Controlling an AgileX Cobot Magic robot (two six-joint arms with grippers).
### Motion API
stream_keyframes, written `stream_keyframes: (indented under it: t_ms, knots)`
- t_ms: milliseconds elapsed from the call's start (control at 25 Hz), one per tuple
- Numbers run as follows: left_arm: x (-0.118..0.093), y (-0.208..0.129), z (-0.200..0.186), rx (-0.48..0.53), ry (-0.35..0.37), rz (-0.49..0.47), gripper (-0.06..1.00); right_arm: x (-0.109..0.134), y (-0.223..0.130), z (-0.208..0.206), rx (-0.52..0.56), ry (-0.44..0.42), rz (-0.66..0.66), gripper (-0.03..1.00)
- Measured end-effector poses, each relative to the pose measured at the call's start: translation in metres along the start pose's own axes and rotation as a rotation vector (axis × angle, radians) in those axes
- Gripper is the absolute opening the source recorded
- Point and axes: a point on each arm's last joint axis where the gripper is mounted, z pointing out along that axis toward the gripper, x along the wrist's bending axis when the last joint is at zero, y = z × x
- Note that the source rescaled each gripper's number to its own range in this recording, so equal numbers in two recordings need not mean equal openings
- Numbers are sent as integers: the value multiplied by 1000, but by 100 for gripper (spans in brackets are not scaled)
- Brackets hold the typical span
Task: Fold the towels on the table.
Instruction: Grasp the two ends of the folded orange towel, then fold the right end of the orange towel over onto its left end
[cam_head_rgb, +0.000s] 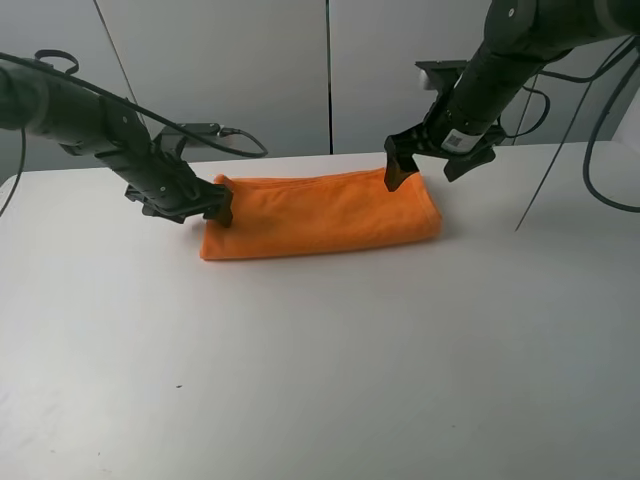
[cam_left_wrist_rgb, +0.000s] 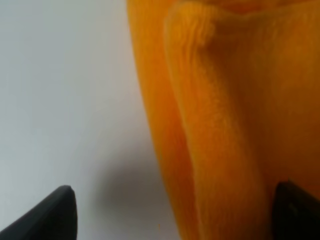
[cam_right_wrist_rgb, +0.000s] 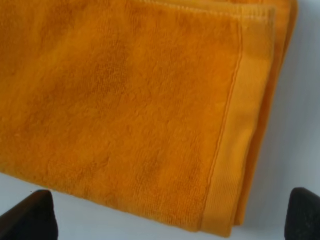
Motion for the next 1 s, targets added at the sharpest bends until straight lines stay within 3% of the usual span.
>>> stream_keyframes:
  t_ms: [240, 720, 1000]
  knots:
    - [1, -2, 8, 14, -3, -4, 99, -7, 2, 16, 2, 7, -12, 98]
    - [0, -2, 8, 16, -4, 12, 99, -57, 5, 18, -87, 223, 156, 98]
    - [0, -2, 8, 17, -4, 17, 99, -70, -1, 44, -60, 220, 201, 98]
